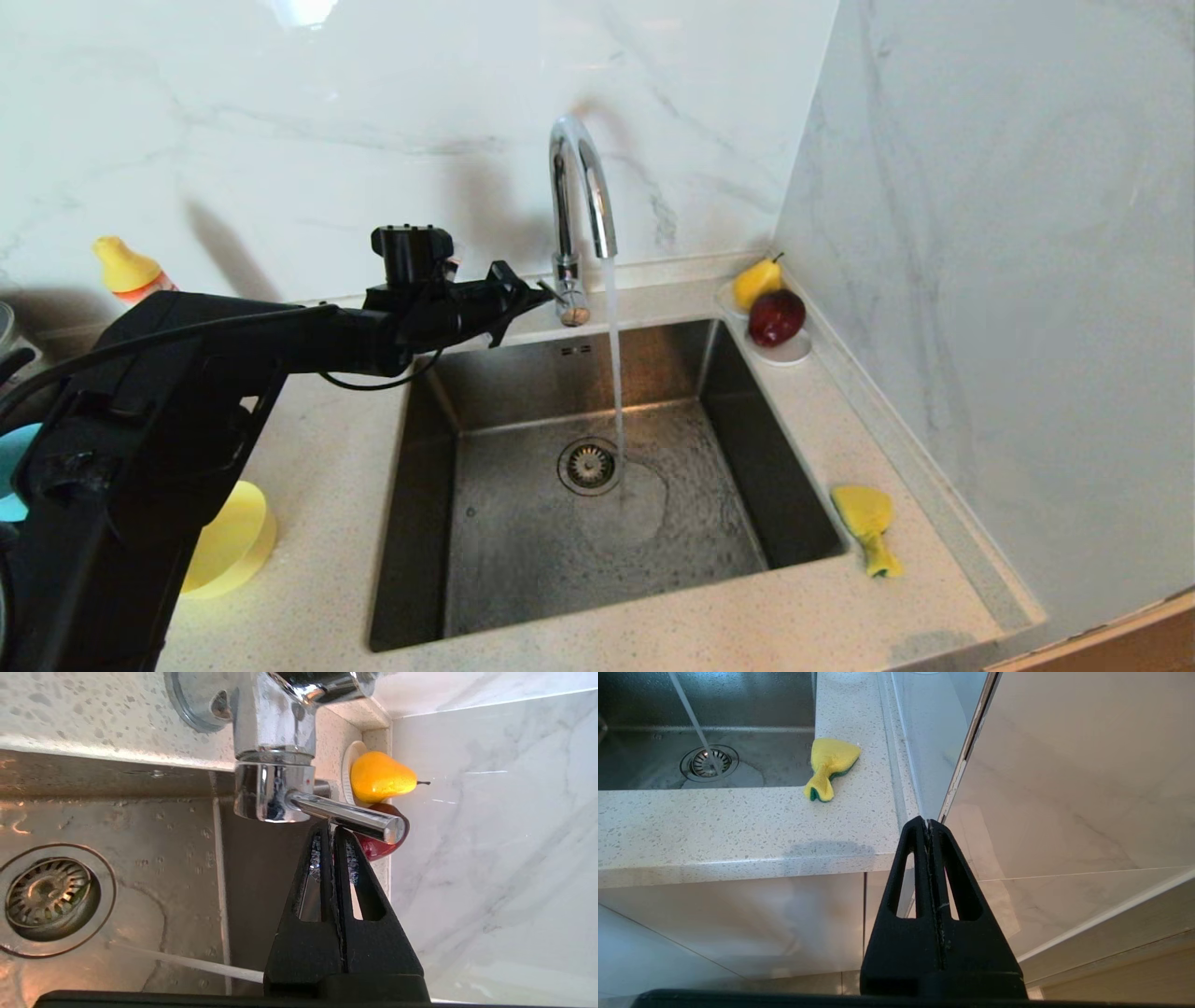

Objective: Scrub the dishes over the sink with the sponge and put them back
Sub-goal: Turn off the faucet

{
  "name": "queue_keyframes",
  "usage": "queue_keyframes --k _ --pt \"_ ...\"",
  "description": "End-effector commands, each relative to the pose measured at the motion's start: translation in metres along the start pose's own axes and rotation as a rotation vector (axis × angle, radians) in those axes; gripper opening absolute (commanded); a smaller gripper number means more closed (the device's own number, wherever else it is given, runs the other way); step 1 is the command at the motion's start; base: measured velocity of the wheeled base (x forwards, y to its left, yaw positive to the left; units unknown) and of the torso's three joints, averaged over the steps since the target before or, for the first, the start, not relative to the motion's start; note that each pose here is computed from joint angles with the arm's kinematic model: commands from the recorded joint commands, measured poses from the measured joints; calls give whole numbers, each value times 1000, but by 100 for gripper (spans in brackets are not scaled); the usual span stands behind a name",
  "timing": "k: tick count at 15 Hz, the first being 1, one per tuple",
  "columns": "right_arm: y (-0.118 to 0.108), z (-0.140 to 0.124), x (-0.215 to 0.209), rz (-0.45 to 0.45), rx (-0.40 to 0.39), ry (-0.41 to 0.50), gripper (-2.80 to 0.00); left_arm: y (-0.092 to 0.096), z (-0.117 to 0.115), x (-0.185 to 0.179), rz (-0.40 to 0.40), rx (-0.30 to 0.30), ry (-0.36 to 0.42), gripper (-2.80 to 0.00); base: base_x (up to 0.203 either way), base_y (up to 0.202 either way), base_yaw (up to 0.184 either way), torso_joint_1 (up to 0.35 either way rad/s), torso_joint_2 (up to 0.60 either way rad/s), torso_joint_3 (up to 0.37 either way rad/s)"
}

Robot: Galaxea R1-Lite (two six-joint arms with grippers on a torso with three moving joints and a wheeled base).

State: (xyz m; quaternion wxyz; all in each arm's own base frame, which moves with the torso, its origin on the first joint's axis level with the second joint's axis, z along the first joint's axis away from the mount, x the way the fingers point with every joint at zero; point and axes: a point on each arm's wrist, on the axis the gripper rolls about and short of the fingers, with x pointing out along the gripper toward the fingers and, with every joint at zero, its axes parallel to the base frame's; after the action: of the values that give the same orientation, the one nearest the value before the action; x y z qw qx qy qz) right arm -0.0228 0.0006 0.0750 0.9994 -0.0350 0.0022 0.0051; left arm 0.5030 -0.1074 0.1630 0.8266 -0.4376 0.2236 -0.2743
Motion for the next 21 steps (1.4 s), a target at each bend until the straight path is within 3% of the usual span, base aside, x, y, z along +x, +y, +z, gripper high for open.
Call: queue_keyframes --k 1,9,14,17,21 --pt "0 0 0 1 -1 1 -280 1 3 -2 0 -5 -6 -280 0 0 0 0 0 0" --pt "0 0 0 1 -1 1 -280 -6 -2 -20 17 -18 38 -280 0 0 0 0 0 0" --pt "0 0 0 1 -1 1 -280 -16 -6 -24 -83 -5 147 -280 0 0 0 0 0 0" --pt "0 0 0 1 -1 1 -280 -18 -4 -13 -102 12 125 -280 0 0 0 0 0 0" --pt "0 0 0 1 -1 1 -280 -6 -5 5 -82 27 53 -280 0 0 0 0 0 0"
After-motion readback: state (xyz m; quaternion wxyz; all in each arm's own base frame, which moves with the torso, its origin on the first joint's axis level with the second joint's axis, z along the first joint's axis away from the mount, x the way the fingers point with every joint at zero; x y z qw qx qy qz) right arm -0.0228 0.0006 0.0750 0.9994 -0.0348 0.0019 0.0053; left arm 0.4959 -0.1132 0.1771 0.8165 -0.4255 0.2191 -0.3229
